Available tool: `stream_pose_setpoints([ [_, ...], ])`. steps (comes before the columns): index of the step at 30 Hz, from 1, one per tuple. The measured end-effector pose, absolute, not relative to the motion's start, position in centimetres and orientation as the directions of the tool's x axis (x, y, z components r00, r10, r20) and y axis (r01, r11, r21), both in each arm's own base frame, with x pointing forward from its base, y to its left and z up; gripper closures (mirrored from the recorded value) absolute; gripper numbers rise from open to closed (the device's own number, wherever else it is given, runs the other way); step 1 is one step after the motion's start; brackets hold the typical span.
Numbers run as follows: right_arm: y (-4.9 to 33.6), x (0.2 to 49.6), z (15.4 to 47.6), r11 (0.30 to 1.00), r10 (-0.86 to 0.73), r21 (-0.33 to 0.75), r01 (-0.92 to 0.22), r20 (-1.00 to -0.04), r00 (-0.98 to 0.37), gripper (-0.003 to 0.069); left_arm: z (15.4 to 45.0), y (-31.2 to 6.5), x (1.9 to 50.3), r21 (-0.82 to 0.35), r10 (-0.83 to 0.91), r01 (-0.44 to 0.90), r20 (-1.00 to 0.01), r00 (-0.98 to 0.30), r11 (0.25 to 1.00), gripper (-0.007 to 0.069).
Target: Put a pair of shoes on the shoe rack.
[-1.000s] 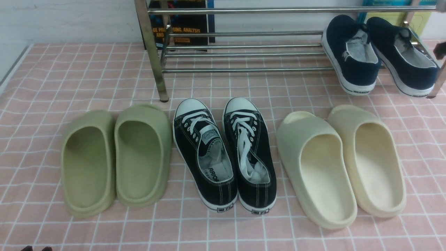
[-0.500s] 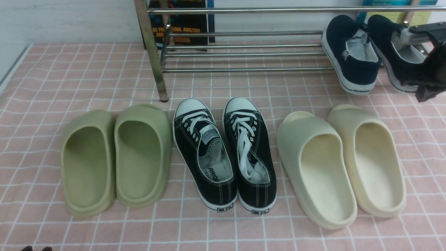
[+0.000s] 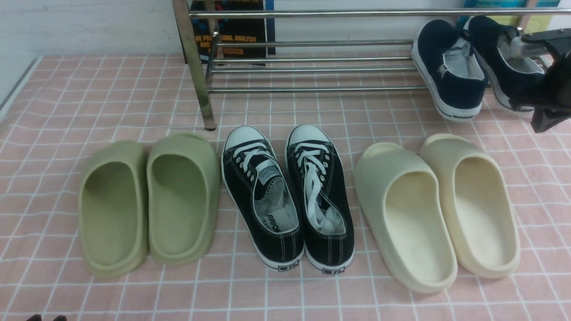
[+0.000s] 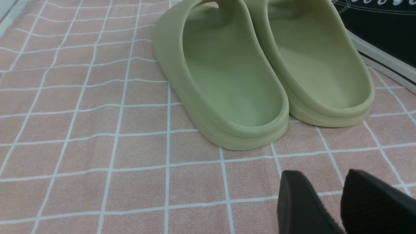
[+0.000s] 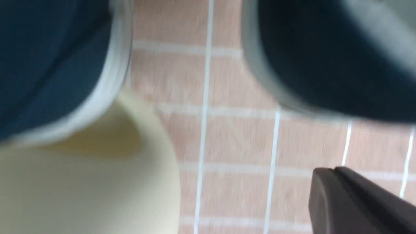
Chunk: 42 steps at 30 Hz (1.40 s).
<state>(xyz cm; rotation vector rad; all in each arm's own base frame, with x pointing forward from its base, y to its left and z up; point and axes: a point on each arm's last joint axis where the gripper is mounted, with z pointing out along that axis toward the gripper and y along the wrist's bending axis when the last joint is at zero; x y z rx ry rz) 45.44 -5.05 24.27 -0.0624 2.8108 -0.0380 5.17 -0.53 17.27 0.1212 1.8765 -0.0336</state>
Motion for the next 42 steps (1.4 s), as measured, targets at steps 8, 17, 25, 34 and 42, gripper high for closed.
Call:
stream_pose_setpoints([
  [8,-4.4,41.0,33.3,0.994,-0.107,-0.066,-0.087,-0.423,-0.900,0.0638,17.3,-0.5,5.2,0.038,0.067,0.101,-0.952,-0.300,0.994,0.0387],
  [17,-2.2,28.0,42.8,0.997,-0.071,-0.030,-0.071,-0.730,-0.680,0.0668,17.3,-0.5,5.2,0.038,0.067,0.101,-0.952,-0.300,0.994,0.0387],
  [25,-0.1,18.1,38.8,0.998,-0.051,-0.027,-0.065,-0.910,-0.411,0.0668,17.3,-0.5,5.2,0.038,0.067,0.101,-0.952,-0.300,0.994,0.0387],
  [34,0.6,9.7,27.7,0.998,-0.008,0.001,-0.068,-0.991,-0.134,0.0666,17.3,-0.5,5.2,0.038,0.067,0.101,-0.952,-0.300,0.994,0.0387],
  [42,-0.1,6.8,23.3,1.000,0.020,0.021,0.003,-0.992,0.124,0.0660,17.3,-0.5,5.2,0.038,0.067,0.101,-0.952,-0.300,0.994,0.0387],
])
